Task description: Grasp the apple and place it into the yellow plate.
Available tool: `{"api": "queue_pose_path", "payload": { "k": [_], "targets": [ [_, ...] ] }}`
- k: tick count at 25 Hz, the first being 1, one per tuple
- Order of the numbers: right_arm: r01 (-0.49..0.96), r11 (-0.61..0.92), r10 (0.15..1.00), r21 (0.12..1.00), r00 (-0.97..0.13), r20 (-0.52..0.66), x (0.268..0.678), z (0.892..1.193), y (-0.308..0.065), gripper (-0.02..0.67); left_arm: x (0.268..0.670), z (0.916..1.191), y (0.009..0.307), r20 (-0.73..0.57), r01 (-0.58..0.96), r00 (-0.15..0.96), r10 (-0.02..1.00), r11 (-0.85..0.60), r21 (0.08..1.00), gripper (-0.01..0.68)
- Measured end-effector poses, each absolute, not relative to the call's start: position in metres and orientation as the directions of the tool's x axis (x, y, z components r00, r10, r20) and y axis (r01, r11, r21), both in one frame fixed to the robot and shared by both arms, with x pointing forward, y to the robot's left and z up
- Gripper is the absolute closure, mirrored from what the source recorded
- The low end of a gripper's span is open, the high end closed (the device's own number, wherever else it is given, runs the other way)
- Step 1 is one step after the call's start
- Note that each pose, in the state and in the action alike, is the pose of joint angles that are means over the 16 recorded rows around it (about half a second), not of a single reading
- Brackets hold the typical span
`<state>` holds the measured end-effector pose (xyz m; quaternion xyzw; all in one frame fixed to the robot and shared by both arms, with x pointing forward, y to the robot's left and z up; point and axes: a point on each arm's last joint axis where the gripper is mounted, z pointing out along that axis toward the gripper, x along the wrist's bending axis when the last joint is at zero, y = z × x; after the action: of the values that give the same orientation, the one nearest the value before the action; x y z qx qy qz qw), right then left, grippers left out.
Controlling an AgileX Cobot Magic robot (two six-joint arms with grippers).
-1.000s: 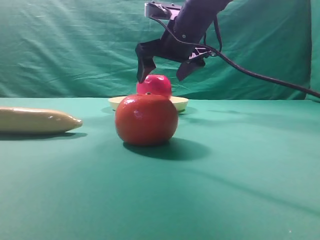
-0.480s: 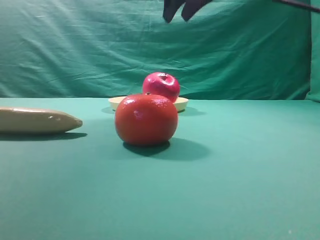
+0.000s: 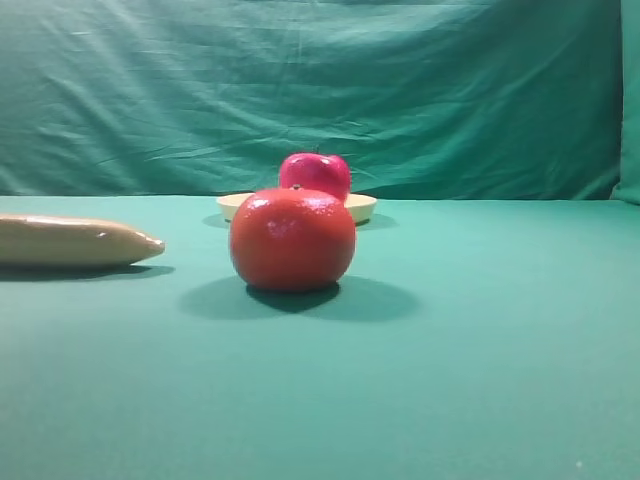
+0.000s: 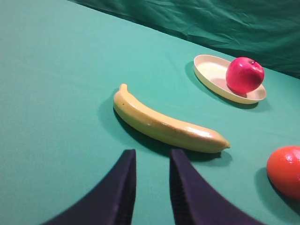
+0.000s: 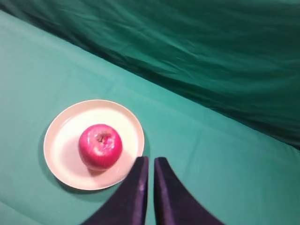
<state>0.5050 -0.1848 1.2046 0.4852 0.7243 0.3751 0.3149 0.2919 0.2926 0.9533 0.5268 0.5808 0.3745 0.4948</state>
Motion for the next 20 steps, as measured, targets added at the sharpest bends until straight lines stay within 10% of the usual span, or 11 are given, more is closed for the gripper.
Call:
{"api": "queue_pose_path", "payload": {
  "k": [20],
  "targets": [
    [0.251,0.065,0.942,0.966,-0.336,0.024,0.327,1.117,-0.266,0.649,0.292,0.953,0.293,-0.180,0.241,0.045,0.983,0.164,0.956,0.516]
  ]
}}
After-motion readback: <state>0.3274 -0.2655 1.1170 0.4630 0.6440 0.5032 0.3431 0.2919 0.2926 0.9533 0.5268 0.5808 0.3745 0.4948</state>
